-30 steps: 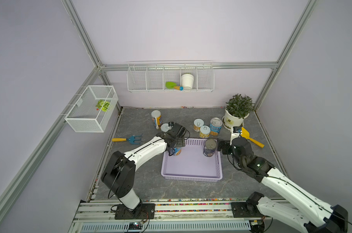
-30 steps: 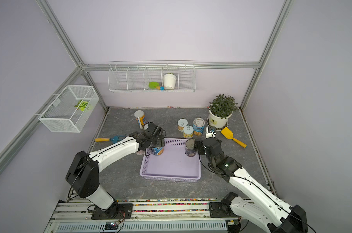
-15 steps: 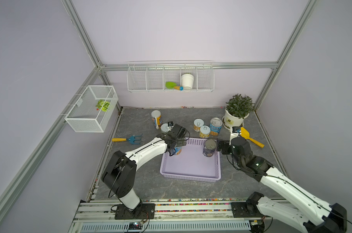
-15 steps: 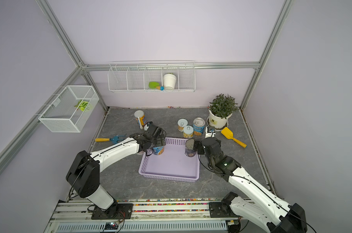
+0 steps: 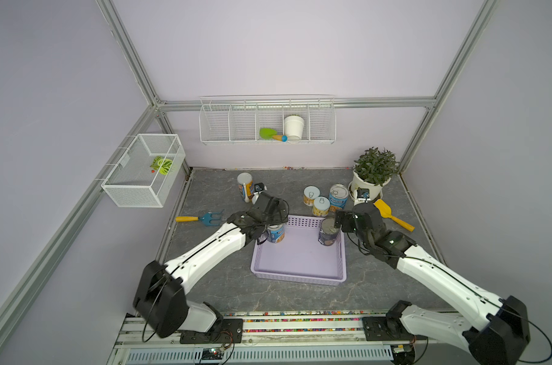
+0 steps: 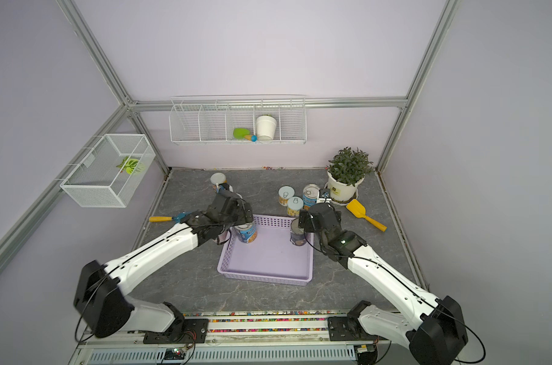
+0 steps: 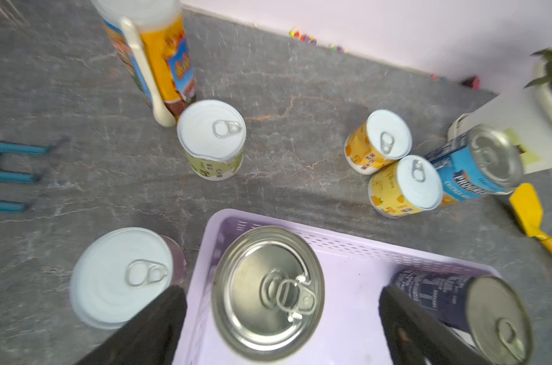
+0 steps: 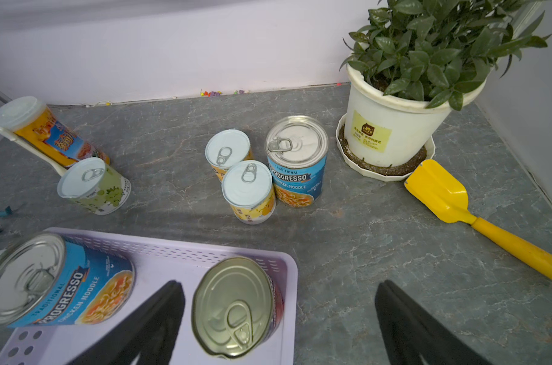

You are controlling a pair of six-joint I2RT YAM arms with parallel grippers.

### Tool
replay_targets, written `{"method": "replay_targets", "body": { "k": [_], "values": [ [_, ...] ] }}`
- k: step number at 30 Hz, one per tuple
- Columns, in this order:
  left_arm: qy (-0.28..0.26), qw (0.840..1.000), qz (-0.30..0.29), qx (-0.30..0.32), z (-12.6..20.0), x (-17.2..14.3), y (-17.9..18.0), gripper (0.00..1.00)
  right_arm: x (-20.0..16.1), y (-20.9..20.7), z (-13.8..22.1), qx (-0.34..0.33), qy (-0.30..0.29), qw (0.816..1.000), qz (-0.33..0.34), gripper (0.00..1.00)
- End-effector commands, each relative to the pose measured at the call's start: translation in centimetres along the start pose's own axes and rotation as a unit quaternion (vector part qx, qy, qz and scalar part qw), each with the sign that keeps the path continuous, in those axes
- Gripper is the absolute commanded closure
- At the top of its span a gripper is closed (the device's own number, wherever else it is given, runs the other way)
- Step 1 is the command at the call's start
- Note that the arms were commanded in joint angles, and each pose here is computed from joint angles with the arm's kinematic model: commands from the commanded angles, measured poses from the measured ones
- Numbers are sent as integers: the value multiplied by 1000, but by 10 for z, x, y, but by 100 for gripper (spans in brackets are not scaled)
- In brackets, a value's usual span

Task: Put the canned food in the basket
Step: Pick up the canned food from the center of the board.

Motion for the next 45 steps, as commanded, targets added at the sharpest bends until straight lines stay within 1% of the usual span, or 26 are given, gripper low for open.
{"method": "replay_targets", "body": {
  "k": [1,2,4,7,11,13,15,19,24,27,29,34,37,43,44,45],
  "values": [
    [-16,999,23,18,16,-8,41,1,14,5,-6,-9,-8,1000,-8,2],
    [-24,999,33,28,20,-12,53,1,17,7,-8,-10,-7,1000,-8,2],
    [-33,995,63,68,26,-20,83,0,22,12,-14,-14,-4,1000,-4,1],
    [-59,986,107,112,41,-27,115,1,27,17,-24,-24,1,1000,2,2],
    [-116,975,132,136,62,-34,134,0,32,18,-47,-47,19,999,3,2],
    [-118,968,151,160,71,-40,146,0,32,16,-61,-53,30,998,-2,1],
    [-116,966,163,163,72,-44,153,0,35,13,-74,-56,34,998,-11,1],
    [-100,974,149,140,63,-51,150,0,37,9,-96,-72,49,996,-14,1],
    [-100,980,131,112,53,-60,145,0,36,12,-124,-87,71,994,-2,1],
    [-112,981,130,94,59,-56,141,0,33,13,-140,-88,85,992,-5,1],
    [-114,981,129,92,59,-56,140,0,33,13,-149,-88,92,992,-7,1],
    [-114,978,134,110,59,-58,145,1,31,14,-172,-94,117,989,-4,1],
    [-109,979,135,110,56,-57,144,1,31,12,-181,-113,126,986,2,1],
    [-111,979,135,108,56,-56,144,0,34,6,-181,-140,113,984,10,1],
    [-99,980,134,111,50,-59,144,0,34,4,-181,-144,113,983,11,1],
    [-97,980,134,110,50,-59,144,1,33,1,-181,-148,116,982,8,1]
  ]
}}
Point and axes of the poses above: each gripper's point midway between its finger pads, its own z axis back along the fingers, its own y axis along the line the jaws close on, x = y × z, the point moved 5 cm from there along z, back along the fingers, and after that the axes turned 12 degrees about -z, right-handed, at the moved point
